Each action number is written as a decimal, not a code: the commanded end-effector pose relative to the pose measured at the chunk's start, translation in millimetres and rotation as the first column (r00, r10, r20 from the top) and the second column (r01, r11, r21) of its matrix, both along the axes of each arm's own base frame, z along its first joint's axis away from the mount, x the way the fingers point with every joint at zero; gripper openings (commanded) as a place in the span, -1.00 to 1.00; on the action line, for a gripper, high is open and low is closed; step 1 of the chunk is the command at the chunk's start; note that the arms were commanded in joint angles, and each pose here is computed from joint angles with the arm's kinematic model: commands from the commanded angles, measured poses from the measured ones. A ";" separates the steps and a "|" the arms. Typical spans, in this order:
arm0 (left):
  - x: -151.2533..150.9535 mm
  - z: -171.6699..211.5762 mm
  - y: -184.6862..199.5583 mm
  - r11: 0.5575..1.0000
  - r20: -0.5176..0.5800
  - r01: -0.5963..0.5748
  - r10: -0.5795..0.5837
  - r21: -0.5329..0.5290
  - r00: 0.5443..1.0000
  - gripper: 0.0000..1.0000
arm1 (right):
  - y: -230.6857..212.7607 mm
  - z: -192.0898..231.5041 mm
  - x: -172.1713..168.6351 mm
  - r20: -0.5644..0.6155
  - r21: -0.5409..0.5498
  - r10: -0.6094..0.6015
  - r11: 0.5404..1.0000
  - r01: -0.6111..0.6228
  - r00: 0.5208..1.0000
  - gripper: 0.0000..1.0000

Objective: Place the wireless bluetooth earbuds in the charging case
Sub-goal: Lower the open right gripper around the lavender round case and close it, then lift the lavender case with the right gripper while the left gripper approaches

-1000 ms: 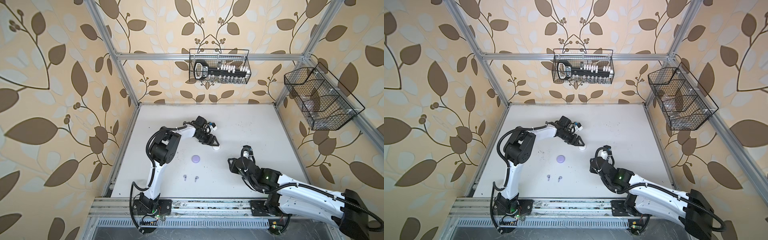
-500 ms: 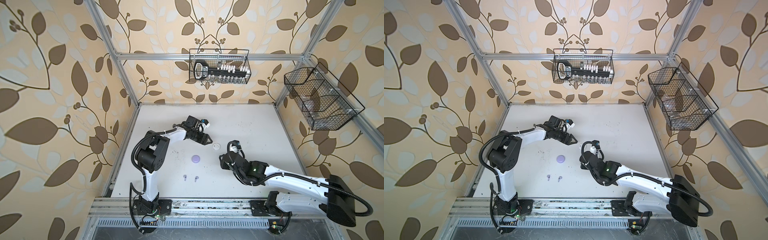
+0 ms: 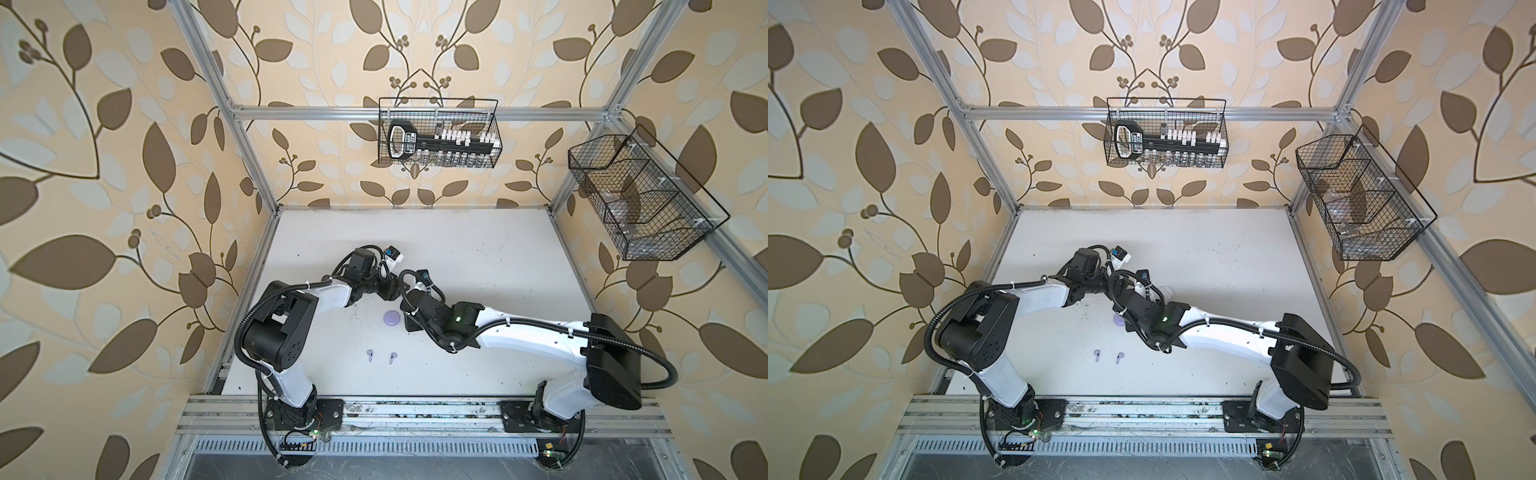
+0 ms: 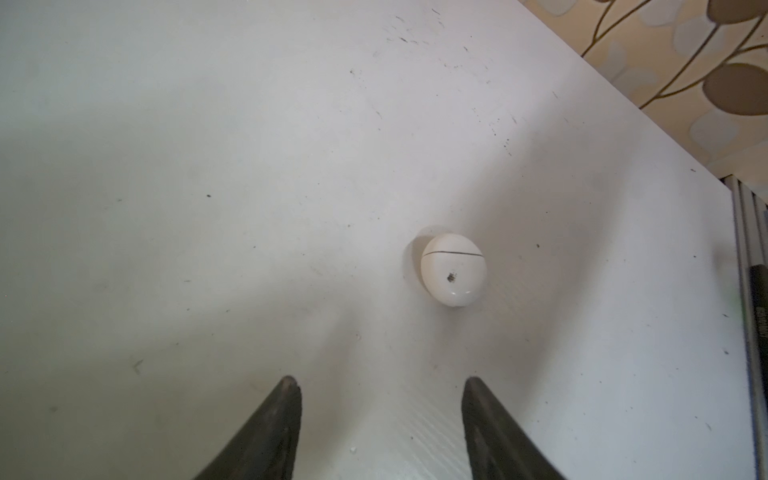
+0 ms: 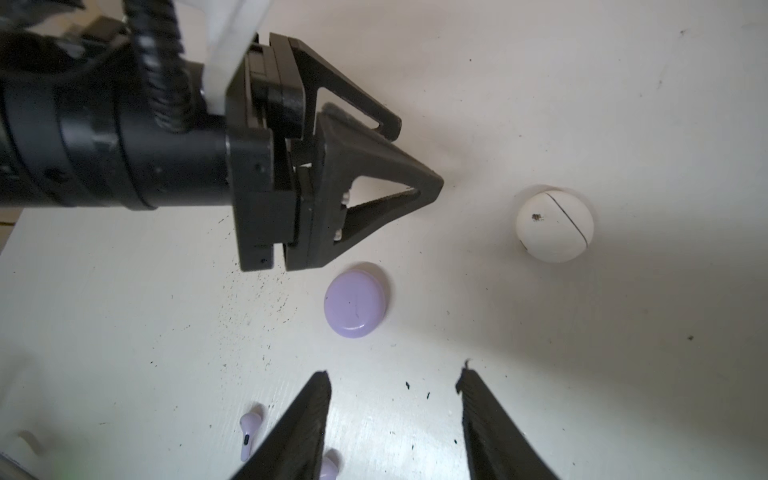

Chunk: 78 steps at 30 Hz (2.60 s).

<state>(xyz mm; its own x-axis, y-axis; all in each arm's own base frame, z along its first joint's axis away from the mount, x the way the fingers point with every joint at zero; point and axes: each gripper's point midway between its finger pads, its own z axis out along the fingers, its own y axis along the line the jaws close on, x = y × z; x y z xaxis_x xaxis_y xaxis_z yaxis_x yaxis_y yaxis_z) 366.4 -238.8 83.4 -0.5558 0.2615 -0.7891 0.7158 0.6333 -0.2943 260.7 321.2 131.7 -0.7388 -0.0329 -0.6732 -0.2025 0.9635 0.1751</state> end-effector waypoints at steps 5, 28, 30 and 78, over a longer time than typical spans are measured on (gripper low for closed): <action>20.5 29.0 16.5 0.995 0.164 -0.045 0.059 -0.086 0.985 0.26 | 18.5 -25.2 -0.9 -0.048 -0.087 0.067 0.994 -0.071 0.997 0.11; 31.7 21.3 35.6 0.981 0.134 -0.119 0.140 -0.154 0.981 0.28 | 52.8 -88.6 14.0 -0.149 -0.219 0.005 0.975 -0.038 0.989 0.33; 31.6 21.4 35.5 0.981 0.133 -0.118 0.139 -0.155 0.981 0.28 | 53.1 -92.5 13.8 -0.152 -0.227 0.001 0.973 -0.036 0.988 0.33; 30.8 19.9 34.3 0.981 0.113 -0.112 0.130 -0.155 0.985 0.30 | 62.7 -114.5 26.6 -0.152 -0.307 -0.015 0.951 -0.033 0.988 0.10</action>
<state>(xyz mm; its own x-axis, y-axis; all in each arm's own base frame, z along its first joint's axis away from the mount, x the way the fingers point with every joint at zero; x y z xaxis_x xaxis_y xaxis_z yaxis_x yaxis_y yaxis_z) 404.4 -190.3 94.7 -0.4897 0.0709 -0.8690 0.6200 0.7291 -0.2899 283.4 372.4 23.5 -0.8349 -0.2192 -0.5049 -0.1906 0.9757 -0.1084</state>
